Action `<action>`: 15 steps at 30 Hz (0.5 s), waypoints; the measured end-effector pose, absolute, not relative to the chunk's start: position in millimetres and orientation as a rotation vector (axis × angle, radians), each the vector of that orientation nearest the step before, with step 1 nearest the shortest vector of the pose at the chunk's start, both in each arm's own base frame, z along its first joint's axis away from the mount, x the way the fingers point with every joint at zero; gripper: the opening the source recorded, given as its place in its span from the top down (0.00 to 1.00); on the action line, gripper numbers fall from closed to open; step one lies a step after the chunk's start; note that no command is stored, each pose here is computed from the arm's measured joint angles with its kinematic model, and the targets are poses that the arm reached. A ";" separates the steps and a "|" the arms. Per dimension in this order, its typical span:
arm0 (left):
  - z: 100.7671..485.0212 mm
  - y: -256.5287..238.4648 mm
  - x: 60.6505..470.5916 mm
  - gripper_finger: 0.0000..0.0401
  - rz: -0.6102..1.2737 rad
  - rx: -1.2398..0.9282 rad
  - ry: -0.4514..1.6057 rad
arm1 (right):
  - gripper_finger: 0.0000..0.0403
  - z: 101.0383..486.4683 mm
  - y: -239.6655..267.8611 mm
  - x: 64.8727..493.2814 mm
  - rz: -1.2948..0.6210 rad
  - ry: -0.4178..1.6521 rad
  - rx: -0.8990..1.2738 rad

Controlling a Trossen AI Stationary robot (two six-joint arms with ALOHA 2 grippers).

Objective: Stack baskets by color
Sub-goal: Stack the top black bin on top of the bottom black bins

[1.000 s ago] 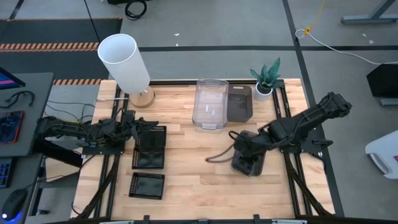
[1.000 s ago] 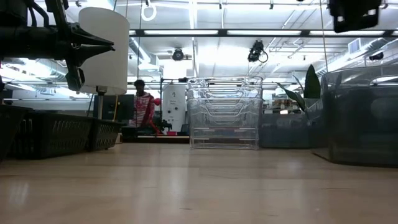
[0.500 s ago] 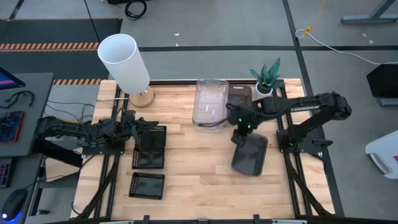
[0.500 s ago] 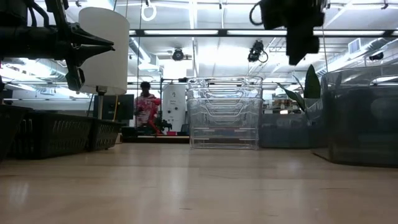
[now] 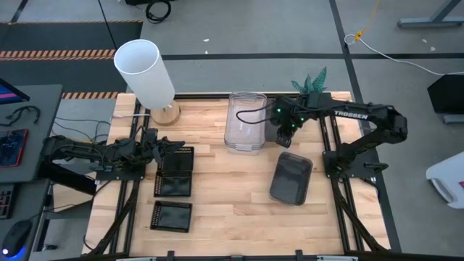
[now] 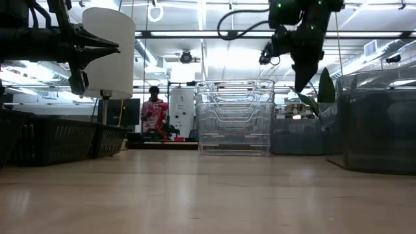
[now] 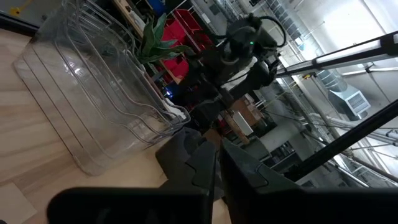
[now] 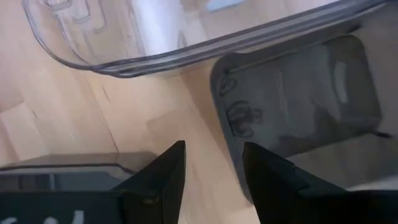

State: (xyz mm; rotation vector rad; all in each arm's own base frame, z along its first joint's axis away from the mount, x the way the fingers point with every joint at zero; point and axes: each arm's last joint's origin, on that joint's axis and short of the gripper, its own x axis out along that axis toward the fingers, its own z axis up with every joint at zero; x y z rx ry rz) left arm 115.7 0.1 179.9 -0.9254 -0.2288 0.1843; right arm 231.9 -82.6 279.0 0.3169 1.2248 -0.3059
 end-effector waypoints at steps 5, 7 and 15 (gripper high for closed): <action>179.8 0.1 115.7 0.92 0.184 -0.925 -0.228 | 0.56 259.2 -86.8 232.1 -0.249 1.206 0.307; 179.9 0.1 115.7 0.91 0.184 -0.925 -0.229 | 0.54 253.0 -87.3 232.9 -0.248 1.194 0.287; 179.8 0.1 115.8 0.93 0.184 -0.925 -0.228 | 0.44 229.5 -88.2 229.4 -0.275 1.210 0.220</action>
